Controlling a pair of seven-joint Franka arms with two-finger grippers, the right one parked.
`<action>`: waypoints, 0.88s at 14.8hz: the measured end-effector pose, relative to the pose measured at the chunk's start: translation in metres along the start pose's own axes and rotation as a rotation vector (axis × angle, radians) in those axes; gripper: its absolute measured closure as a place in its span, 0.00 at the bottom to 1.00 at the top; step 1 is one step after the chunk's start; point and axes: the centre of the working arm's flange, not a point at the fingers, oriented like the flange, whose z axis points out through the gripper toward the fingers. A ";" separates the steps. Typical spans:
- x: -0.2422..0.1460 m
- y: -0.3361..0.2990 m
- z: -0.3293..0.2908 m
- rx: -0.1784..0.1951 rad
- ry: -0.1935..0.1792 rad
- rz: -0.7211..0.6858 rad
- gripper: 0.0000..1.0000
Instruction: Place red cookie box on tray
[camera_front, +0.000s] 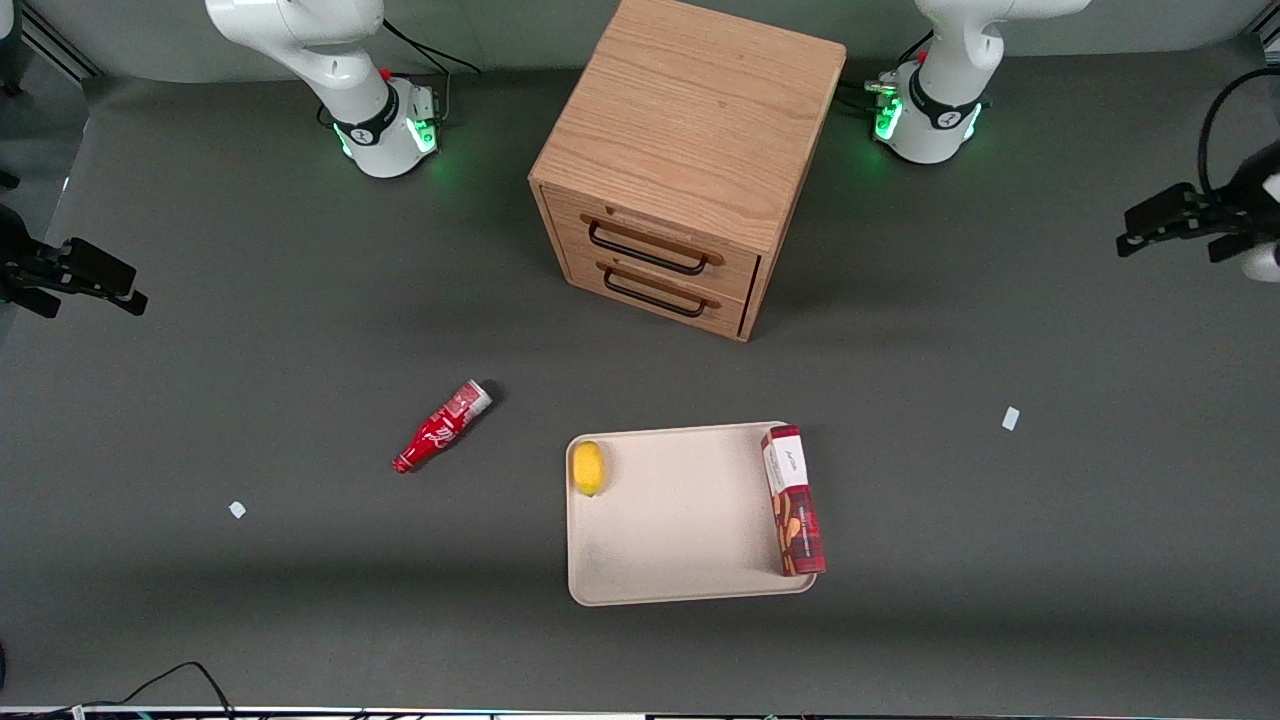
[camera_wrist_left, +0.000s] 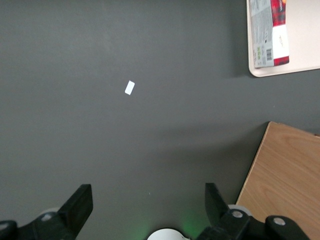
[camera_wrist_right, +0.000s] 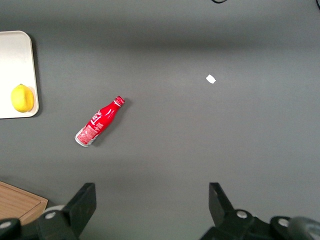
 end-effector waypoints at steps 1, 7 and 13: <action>-0.009 0.000 0.004 -0.002 0.003 0.000 0.00; -0.017 0.000 0.000 0.033 0.020 0.007 0.00; 0.002 0.002 -0.023 0.034 -0.056 0.008 0.00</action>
